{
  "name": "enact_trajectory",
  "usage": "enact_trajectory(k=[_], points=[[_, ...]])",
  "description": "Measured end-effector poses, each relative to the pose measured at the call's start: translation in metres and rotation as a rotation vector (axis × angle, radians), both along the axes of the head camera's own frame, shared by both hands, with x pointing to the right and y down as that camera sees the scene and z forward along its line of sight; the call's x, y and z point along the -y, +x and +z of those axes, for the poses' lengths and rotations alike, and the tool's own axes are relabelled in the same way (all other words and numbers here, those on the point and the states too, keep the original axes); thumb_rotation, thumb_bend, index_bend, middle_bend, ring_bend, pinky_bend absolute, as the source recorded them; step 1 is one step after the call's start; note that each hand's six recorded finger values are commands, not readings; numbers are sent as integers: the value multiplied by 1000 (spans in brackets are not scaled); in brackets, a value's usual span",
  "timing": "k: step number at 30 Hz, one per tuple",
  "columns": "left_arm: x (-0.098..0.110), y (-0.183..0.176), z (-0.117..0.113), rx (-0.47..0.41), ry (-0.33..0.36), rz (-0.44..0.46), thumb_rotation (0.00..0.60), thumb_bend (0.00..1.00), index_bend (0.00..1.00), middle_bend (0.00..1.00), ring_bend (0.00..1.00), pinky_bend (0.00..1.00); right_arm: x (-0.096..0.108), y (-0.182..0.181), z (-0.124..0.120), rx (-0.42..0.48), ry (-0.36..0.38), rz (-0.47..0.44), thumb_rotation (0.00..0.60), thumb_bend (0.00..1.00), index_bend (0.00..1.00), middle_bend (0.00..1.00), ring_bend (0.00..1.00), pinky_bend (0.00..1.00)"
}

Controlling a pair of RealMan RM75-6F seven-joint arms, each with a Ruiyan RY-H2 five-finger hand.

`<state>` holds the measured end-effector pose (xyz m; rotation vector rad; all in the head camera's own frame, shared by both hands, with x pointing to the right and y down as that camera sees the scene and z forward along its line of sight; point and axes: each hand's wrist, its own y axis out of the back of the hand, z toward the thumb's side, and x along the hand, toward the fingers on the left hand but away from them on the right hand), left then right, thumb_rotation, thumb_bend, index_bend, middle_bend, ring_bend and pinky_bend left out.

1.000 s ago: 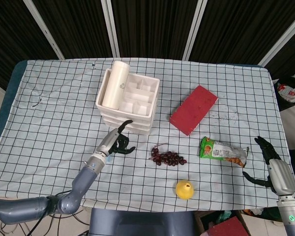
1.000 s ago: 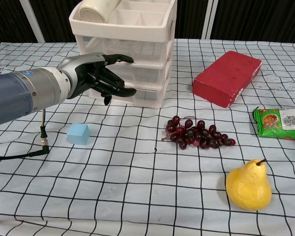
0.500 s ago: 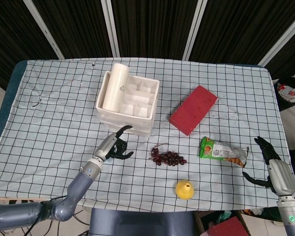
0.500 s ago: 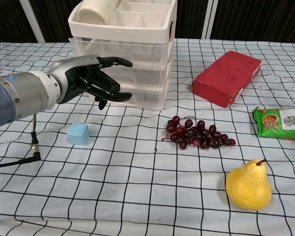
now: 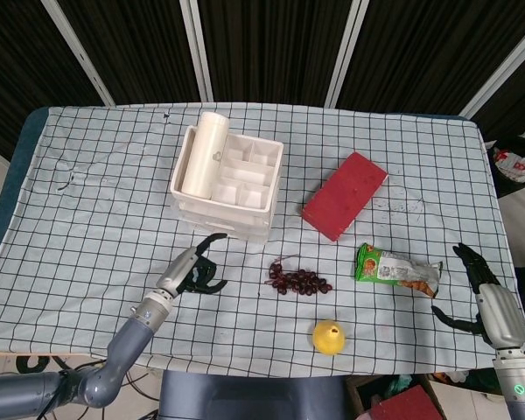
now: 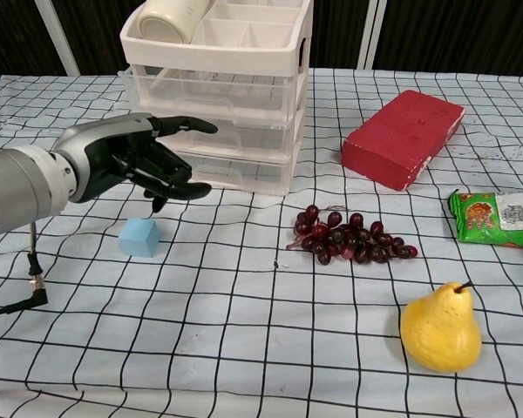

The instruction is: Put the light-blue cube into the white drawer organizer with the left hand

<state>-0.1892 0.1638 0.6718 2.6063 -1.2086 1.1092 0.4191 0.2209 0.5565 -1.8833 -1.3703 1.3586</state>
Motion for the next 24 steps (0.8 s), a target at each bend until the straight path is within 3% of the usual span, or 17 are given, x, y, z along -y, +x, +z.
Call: enact_trajectory(k=[5, 10, 15, 18, 24], points=[[-1, -7, -9, 52, 102, 74, 600, 279, 52, 856, 817, 690, 0, 0, 0, -1, 1, 0, 600, 152, 0, 0, 0, 154], [4, -11, -28, 164, 320, 202, 600, 279, 51, 863, 823, 690, 0, 0, 0, -3, -1, -2, 600, 153, 0, 0, 0, 154], [12, -15, -46, 260, 465, 252, 600, 279, 64, 879, 838, 701, 0, 0, 0, -3, 2, -1, 600, 153, 0, 0, 0, 154], [18, -15, -52, 291, 501, 247, 600, 279, 81, 882, 841, 701, 0, 0, 0, -3, 2, 0, 600, 153, 0, 0, 0, 154], [32, -17, -50, 366, 499, 231, 600, 279, 110, 890, 849, 704, 0, 0, 0, -3, 1, 0, 600, 153, 0, 0, 0, 154]])
